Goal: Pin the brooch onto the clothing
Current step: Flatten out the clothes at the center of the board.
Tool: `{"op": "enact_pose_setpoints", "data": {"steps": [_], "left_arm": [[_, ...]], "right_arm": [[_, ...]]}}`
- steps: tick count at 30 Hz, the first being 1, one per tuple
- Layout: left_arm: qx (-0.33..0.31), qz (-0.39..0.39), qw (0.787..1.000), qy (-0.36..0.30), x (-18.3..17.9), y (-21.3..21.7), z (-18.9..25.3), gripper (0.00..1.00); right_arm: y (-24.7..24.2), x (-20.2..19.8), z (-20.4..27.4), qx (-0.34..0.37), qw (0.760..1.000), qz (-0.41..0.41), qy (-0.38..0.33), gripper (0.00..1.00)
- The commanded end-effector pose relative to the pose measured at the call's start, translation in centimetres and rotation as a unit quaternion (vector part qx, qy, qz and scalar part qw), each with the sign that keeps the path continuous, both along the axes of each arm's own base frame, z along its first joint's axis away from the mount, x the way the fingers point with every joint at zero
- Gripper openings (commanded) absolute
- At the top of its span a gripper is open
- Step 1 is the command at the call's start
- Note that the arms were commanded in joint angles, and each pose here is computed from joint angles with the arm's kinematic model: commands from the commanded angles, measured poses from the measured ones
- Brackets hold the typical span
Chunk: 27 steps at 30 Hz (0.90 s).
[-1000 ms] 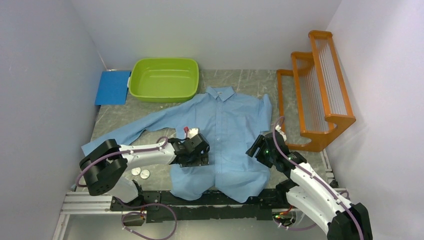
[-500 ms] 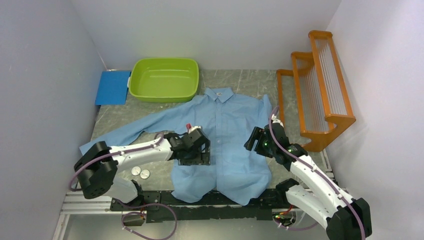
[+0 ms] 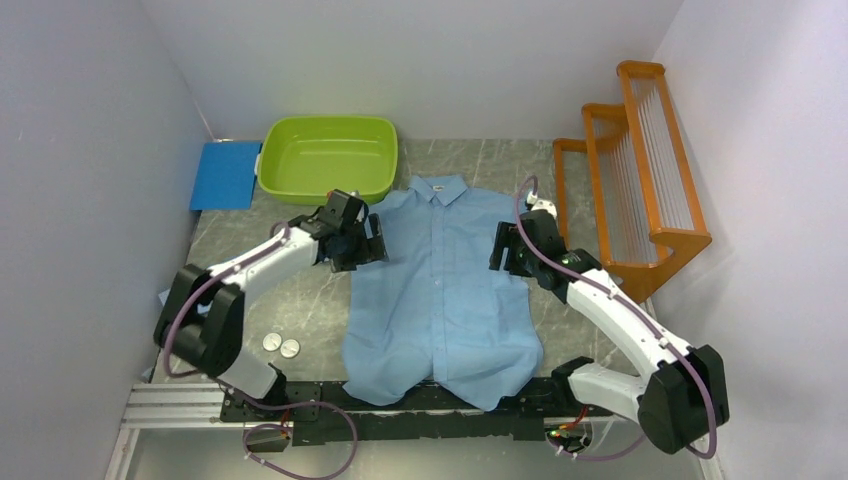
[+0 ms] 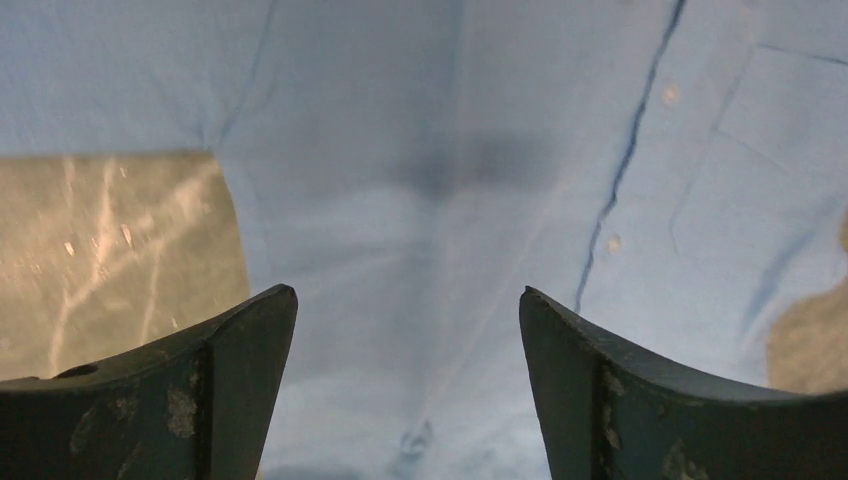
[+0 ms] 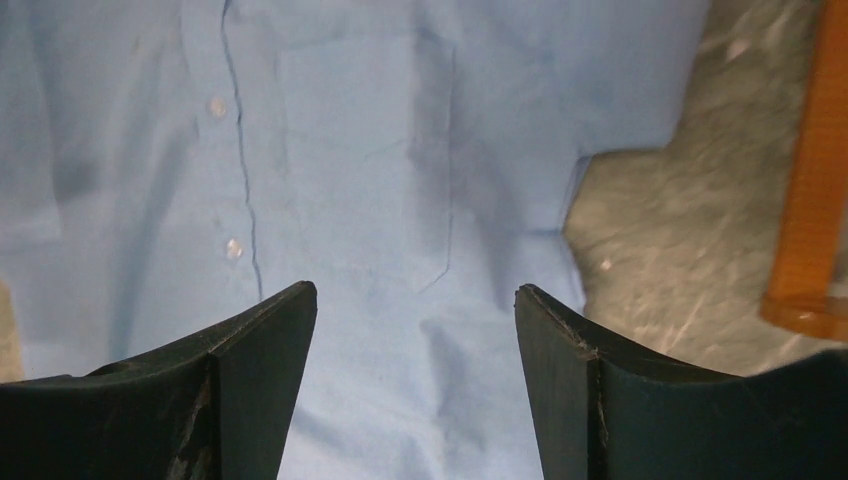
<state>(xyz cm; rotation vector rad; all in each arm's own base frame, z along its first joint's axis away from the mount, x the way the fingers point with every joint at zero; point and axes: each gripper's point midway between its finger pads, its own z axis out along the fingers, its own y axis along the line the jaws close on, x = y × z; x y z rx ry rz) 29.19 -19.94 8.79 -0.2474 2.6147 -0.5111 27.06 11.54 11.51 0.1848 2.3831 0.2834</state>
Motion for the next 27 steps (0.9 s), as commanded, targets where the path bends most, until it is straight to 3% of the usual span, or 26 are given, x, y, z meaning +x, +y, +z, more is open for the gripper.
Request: {"op": "enact_pose_setpoints", "data": {"steps": [1,5,8,11,16,22,27], "left_arm": [[0.067,-0.013,0.997,-0.024,3.6,1.0,-0.7,0.85],[0.111,0.006,0.994,-0.009,5.3,2.3,-2.5,0.81],[0.138,0.039,0.99,0.006,5.8,4.5,-3.9,0.78],[0.138,0.065,0.987,0.045,5.5,6.6,-6.1,0.76],[0.133,0.085,0.985,0.075,4.3,8.7,-7.4,0.74],[0.115,0.066,0.99,0.052,4.9,8.2,-3.9,0.78],[0.059,0.022,0.998,-0.018,6.1,6.0,3.5,0.83]], "right_arm": [[-3.1,2.8,2.1,-0.08,0.994,-0.059,-0.042,0.76],[-5.4,4.1,1.0,-0.102,0.989,-0.103,-0.025,0.76],[-6.2,5.2,-0.3,-0.066,0.992,-0.109,-0.001,0.75],[-7.0,6.7,-1.2,-0.029,0.992,-0.119,0.01,0.75],[-7.2,8.7,-3.5,-0.034,0.991,-0.129,0.035,0.72],[-7.7,10.7,-5.4,-0.054,0.987,-0.142,0.049,0.63],[-9.4,11.7,-5.1,-0.097,0.979,-0.172,0.042,0.56]]}}
